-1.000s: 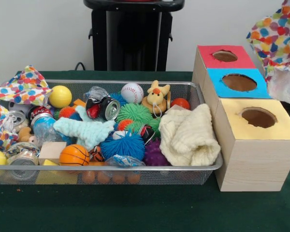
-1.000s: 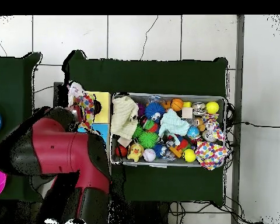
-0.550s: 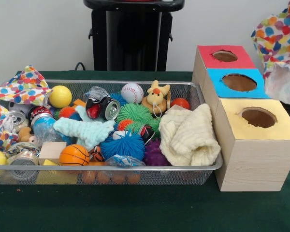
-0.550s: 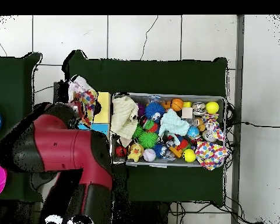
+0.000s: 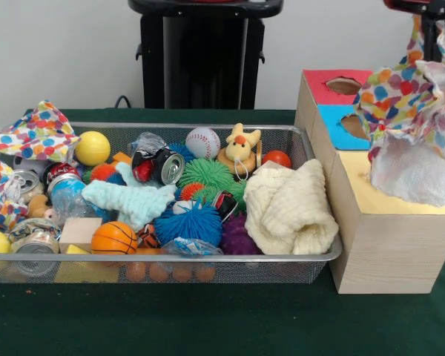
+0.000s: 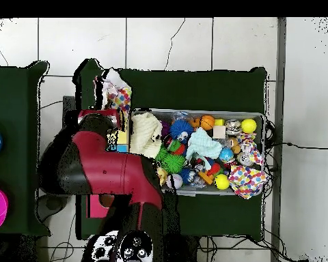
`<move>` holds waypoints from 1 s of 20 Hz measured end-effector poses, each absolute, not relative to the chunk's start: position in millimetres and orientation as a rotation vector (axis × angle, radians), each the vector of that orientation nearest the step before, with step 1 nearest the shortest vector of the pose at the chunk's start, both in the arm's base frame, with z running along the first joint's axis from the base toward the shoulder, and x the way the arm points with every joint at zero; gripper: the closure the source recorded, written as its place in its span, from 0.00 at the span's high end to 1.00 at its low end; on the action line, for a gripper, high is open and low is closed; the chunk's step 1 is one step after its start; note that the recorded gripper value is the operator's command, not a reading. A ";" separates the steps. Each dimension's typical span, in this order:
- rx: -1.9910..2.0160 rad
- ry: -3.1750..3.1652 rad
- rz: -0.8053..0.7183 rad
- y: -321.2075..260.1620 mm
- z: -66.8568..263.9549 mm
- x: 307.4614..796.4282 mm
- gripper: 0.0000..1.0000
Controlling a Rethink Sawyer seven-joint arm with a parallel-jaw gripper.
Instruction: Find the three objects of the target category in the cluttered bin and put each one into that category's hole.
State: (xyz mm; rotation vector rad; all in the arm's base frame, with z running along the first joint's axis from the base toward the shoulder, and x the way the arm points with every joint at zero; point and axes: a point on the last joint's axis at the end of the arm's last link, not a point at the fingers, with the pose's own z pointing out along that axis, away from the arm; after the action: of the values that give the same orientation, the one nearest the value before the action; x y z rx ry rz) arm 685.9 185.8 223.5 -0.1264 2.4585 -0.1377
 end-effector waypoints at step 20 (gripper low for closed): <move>-0.205 2.565 -0.092 226.8 149.6 633.2 0.00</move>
State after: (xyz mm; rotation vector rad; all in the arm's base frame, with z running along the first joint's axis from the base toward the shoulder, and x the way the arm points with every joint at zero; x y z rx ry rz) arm 633.2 226.8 149.6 -0.2046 2.5654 -0.0919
